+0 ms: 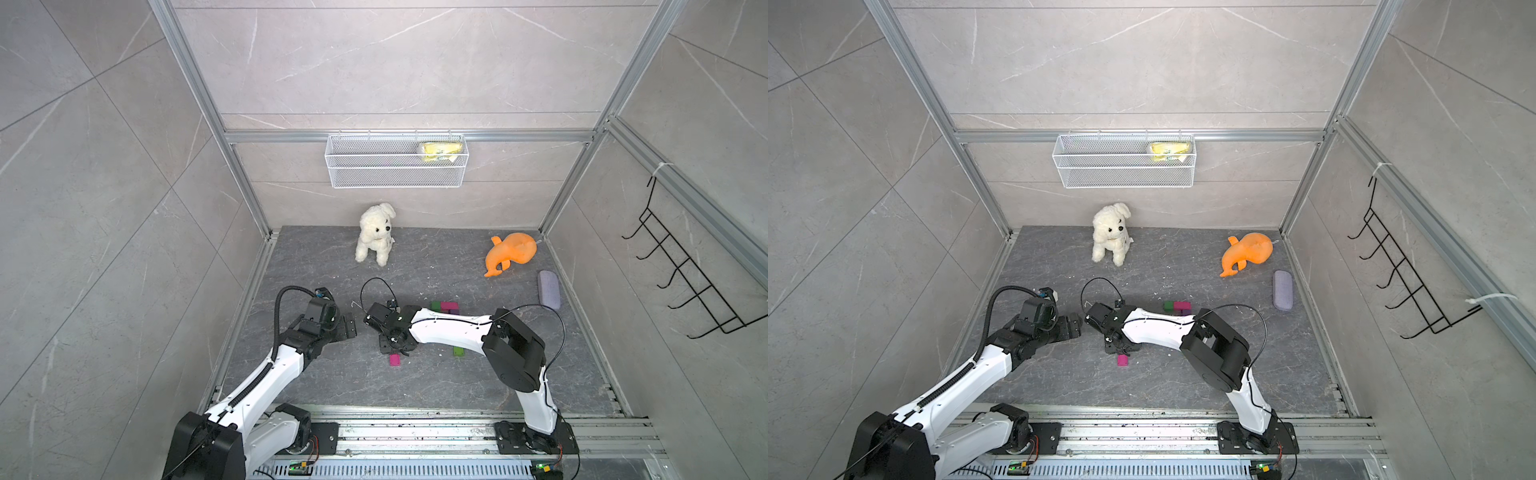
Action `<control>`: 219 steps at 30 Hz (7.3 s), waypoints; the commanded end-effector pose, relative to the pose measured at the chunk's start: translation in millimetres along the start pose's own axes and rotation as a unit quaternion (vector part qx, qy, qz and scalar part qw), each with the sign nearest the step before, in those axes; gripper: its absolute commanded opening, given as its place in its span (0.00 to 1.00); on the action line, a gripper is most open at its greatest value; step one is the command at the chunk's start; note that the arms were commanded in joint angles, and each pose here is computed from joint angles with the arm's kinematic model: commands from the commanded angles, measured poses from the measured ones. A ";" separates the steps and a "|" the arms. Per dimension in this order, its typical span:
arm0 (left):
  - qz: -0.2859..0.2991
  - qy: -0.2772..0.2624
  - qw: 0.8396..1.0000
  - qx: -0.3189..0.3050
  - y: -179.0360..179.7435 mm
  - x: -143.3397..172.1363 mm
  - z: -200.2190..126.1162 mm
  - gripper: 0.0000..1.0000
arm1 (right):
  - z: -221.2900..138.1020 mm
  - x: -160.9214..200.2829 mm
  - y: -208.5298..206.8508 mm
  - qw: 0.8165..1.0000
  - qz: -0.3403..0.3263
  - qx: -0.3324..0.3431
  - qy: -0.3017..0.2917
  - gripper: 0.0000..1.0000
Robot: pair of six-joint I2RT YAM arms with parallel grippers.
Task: Assemble the number 7 with building blocks
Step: Adjust the building block at the center of the board, then reset both arms
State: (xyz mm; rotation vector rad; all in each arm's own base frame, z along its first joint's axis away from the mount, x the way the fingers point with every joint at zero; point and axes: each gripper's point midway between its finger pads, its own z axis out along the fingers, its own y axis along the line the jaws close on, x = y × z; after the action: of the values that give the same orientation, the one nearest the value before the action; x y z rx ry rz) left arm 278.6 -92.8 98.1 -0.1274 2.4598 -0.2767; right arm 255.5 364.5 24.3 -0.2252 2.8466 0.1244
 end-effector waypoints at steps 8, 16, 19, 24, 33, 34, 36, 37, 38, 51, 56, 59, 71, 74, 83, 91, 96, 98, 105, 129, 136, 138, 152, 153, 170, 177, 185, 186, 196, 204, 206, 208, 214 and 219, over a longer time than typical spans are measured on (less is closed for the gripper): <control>-0.001 -0.011 1.000 0.011 -2.6 -4.7 -3.0 1.00 | 2.8 -3.1 -5.7 1.000 -0.001 0.016 0.003 0.49; -0.001 -0.010 1.000 0.011 -2.0 -3.8 -2.1 1.00 | 5.1 -5.5 -7.8 1.000 0.002 0.017 0.003 0.45; -0.001 -0.010 1.000 0.011 -2.4 -4.0 -2.2 1.00 | 6.6 -5.1 -8.5 1.000 0.001 0.018 0.004 0.44; -0.002 -0.010 1.000 0.009 -1.3 -4.2 -1.9 1.00 | 7.1 -5.4 -7.8 1.000 0.001 0.017 0.005 0.43; -0.004 -0.008 1.000 0.007 0.0 -3.1 -1.6 1.00 | 6.6 -7.8 -4.2 1.000 -0.008 0.014 0.005 0.42; -0.004 -0.009 1.000 0.007 -0.1 -3.4 -1.6 1.00 | 6.9 -8.4 -4.4 1.000 -0.008 0.014 0.004 0.42; -0.004 -0.008 1.000 0.007 0.1 -2.5 -1.2 1.00 | 6.9 -8.7 -4.5 1.000 -0.009 0.015 0.004 0.42; -0.004 -0.007 1.000 0.007 0.4 -2.8 -1.0 1.00 | 6.5 -8.3 -5.2 1.000 -0.009 0.016 0.005 0.42; -0.004 -0.008 1.000 0.006 0.3 -3.2 -1.3 1.00 | 6.7 -8.4 -5.6 1.000 -0.009 0.017 0.004 0.42; -0.006 -0.008 1.000 0.006 1.0 -2.8 -3.5 1.00 | -13.9 -15.9 -3.2 1.000 0.001 0.005 -0.022 0.60; -0.012 -0.006 1.000 0.006 1.9 0.0 -6.7 1.00 | -36.5 -11.5 3.7 0.999 -0.004 -0.004 -0.037 0.66; -0.017 -0.004 1.000 0.008 2.9 4.3 -7.8 1.00 | -38.2 -2.7 3.0 1.000 -0.003 -0.003 -0.031 0.66; -0.024 0.001 0.999 0.024 0.2 11.1 -9.6 1.00 | -20.6 28.5 -2.4 1.000 -0.006 0.020 0.002 0.61; -0.024 0.001 0.999 0.024 0.3 12.2 -9.7 1.00 | -19.6 29.6 -1.4 1.000 -0.006 0.020 0.003 0.60; -0.026 0.002 0.999 0.024 1.3 14.1 -8.9 1.00 | -13.4 40.9 -1.9 0.999 -0.011 0.027 0.018 0.56; -0.028 0.001 0.999 0.026 0.6 13.9 -8.1 1.00 | -10.3 41.8 -2.2 0.999 -0.013 0.032 0.022 0.54; -0.028 0.002 0.999 0.026 0.8 14.7 -7.7 1.00 | -7.3 42.8 -3.2 0.999 -0.014 0.036 0.024 0.52; -0.028 0.002 0.999 0.026 0.8 14.8 -7.4 1.00 | -6.8 42.5 -2.9 0.999 -0.014 0.037 0.024 0.51; -0.027 0.002 0.999 0.025 1.1 14.7 -7.3 1.00 | -4.2 42.0 -2.5 0.999 -0.018 0.040 0.025 0.49; -0.026 0.003 0.999 0.022 2.0 14.8 -7.3 1.00 | -21.2 23.2 5.4 1.000 -0.007 0.019 -0.011 0.67; -0.023 -0.003 1.000 0.018 4.0 13.9 -7.9 1.00 | -56.4 -0.8 0.6 0.997 -0.018 0.014 -0.073 0.80; -0.019 -0.011 1.000 0.009 6.6 10.8 -8.3 1.00 | -73.8 -11.6 -3.5 0.994 -0.031 0.015 -0.103 0.86; 0.089 -0.185 0.963 -0.172 47.8 -80.6 -24.2 1.00 | -212.0 -84.9 -132.6 0.880 -0.118 0.178 -0.424 1.00; 0.103 -0.205 0.955 -0.189 52.0 -85.7 -22.0 1.00 | -212.0 -87.4 -145.5 0.872 -0.114 0.185 -0.438 1.00; 0.174 -0.212 0.936 -0.221 84.1 -109.2 60.3 1.00 | -109.4 -103.5 -319.2 0.798 -0.021 0.362 -0.481 1.00; 0.120 -0.269 0.934 -0.200 100.3 -103.7 40.3 1.00 | -90.0 -101.1 -338.8 0.857 -0.001 0.223 -0.465 1.00; 0.097 -0.277 0.942 -0.164 107.2 -100.3 40.9 1.00 | -67.3 -104.5 -346.3 0.895 0.012 0.078 -0.439 0.99; 0.099 -0.279 0.943 -0.155 105.8 -99.1 41.2 1.00 | -65.2 -100.8 -346.9 0.892 0.012 0.075 -0.445 1.00; 0.085 -0.263 0.953 -0.120 111.5 -94.0 53.7 1.00 | -66.3 -100.2 -344.9 0.885 0.008 0.071 -0.461 1.00; 0.084 -0.267 0.952 -0.122 112.9 -94.8 53.2 1.00 | -66.3 -100.0 -345.1 0.885 0.008 0.071 -0.461 1.00; 0.084 -0.266 0.953 -0.122 112.6 -94.5 53.3 1.00 | -66.1 -100.1 -344.8 0.885 0.007 0.071 -0.461 1.00; 0.084 -0.266 0.953 -0.122 112.6 -94.5 53.4 1.00 | -66.1 -100.1 -345.2 0.885 0.007 0.071 -0.461 1.00; 0.084 -0.265 0.953 -0.122 112.9 -93.7 53.8 1.00 | -66.7 -99.8 -345.1 0.884 0.005 0.072 -0.462 1.00; 0.084 -0.266 0.953 -0.121 112.4 -94.3 53.4 1.00 | -66.2 -100.0 -341.0 0.885 -0.003 0.063 -0.461 1.00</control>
State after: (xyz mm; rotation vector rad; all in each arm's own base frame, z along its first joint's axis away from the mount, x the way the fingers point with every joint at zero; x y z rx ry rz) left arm 375.3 23.7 73.1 -0.0668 2.0029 0.1517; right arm 389.7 34.1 94.3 -0.0943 1.8991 0.0102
